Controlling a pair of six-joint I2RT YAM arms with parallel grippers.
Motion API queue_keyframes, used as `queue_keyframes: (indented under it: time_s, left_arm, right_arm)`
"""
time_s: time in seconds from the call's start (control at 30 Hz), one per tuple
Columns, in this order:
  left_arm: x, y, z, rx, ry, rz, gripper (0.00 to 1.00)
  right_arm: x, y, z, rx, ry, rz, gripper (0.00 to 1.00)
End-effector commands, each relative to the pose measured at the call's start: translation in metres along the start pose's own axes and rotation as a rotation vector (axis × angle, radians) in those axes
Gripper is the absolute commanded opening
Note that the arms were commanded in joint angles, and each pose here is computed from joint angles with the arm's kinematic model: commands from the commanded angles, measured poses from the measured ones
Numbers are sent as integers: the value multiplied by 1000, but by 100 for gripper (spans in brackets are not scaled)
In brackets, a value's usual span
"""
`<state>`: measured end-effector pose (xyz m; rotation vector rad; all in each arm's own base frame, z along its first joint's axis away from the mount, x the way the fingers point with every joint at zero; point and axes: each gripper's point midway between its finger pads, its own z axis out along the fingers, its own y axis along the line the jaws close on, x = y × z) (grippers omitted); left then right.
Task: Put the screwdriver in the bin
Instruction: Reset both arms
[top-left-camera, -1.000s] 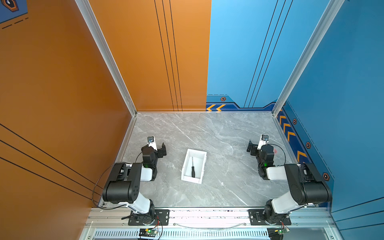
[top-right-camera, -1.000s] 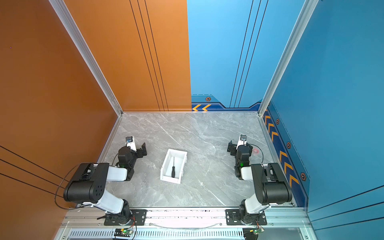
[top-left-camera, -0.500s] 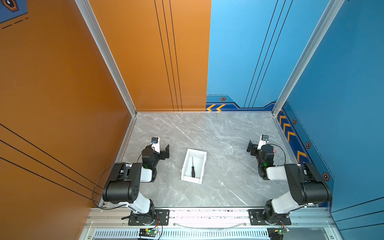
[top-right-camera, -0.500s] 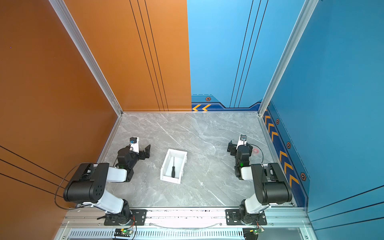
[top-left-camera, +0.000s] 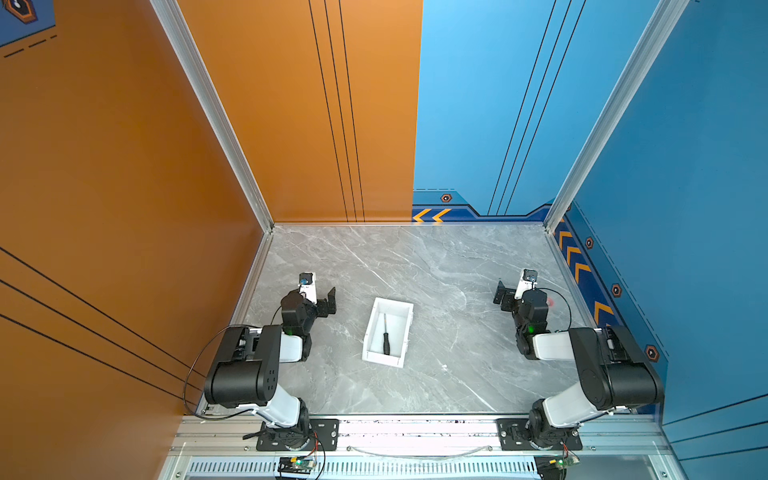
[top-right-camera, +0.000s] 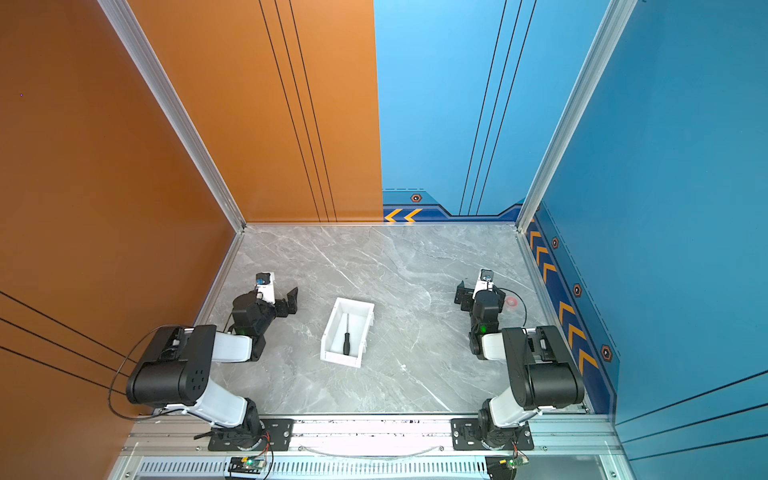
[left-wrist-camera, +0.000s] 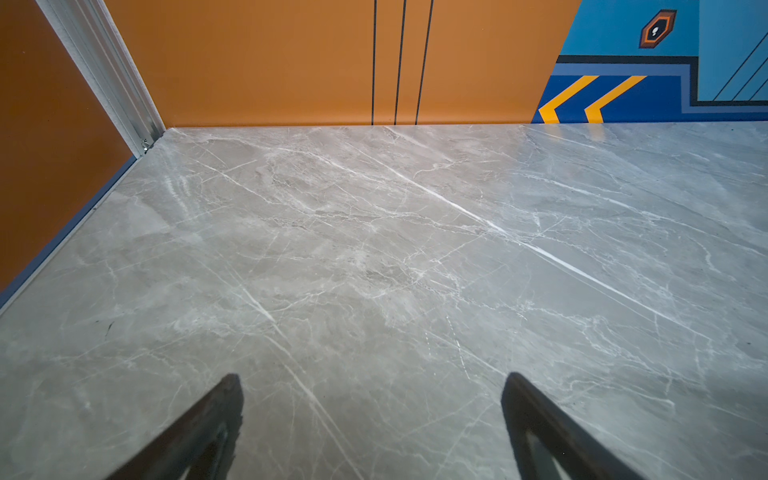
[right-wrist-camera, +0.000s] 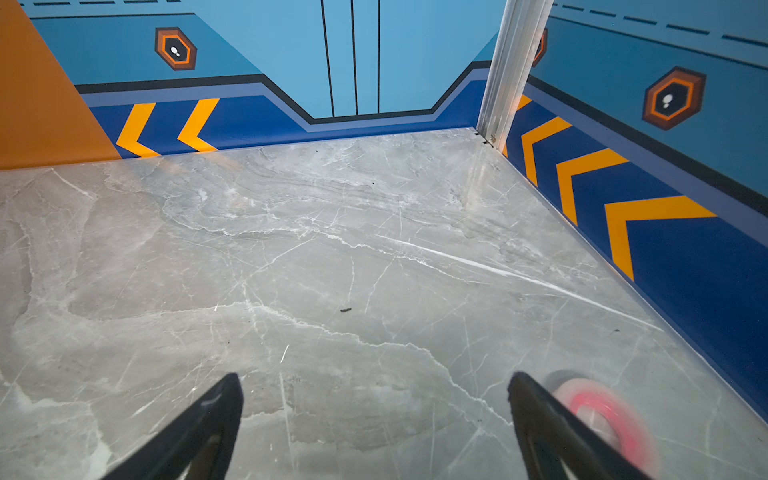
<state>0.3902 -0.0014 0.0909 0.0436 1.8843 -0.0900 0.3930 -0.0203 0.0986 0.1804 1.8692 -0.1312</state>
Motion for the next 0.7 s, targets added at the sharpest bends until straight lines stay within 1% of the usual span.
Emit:
queue_keyframes:
  time_s: [0.0,0.67]
  left_arm:
    - [-2,0,3,-2,1,-4,98]
    - [-3,0,3,-2,0,-4,98]
  right_arm:
    - [4,-1,0,16,18,-23,100]
    - [5,-1,1,3,26,-16,100]
